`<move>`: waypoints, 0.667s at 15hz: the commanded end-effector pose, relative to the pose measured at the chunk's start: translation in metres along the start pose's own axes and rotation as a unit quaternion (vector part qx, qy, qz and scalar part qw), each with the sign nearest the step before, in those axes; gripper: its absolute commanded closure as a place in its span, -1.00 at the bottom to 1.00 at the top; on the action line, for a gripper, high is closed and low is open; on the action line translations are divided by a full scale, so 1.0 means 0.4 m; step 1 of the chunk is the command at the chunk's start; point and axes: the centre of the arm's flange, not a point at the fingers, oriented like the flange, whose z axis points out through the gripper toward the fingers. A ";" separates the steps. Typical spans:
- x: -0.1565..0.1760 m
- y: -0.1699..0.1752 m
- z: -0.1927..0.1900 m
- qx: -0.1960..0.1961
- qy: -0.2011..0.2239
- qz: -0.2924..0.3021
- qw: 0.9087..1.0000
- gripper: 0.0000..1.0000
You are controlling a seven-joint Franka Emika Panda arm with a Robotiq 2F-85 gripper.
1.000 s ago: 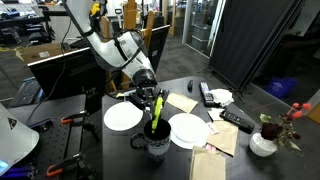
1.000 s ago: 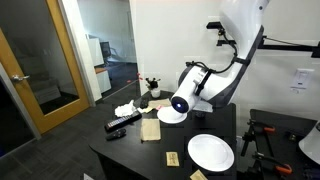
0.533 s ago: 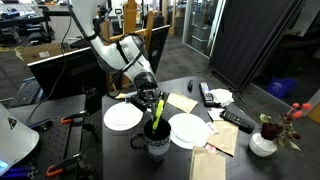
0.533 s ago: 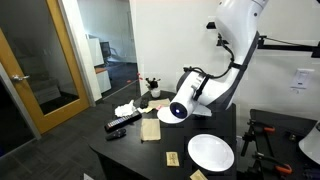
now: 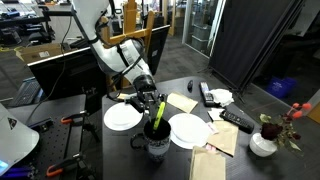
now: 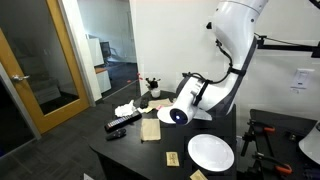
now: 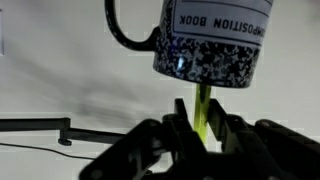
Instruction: Pick the marker from the cup and put it on the table, move the cup slightly to the right then pick the marker and put it back in the cup
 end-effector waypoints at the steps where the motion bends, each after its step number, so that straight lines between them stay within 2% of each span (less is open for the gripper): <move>1: -0.012 0.000 -0.004 -0.001 0.001 0.007 1.000 -0.21; 6: -0.001 -0.002 -0.006 -0.001 0.003 0.015 1.000 -0.95; 10: 0.015 -0.004 -0.010 0.000 0.005 0.023 1.000 -1.00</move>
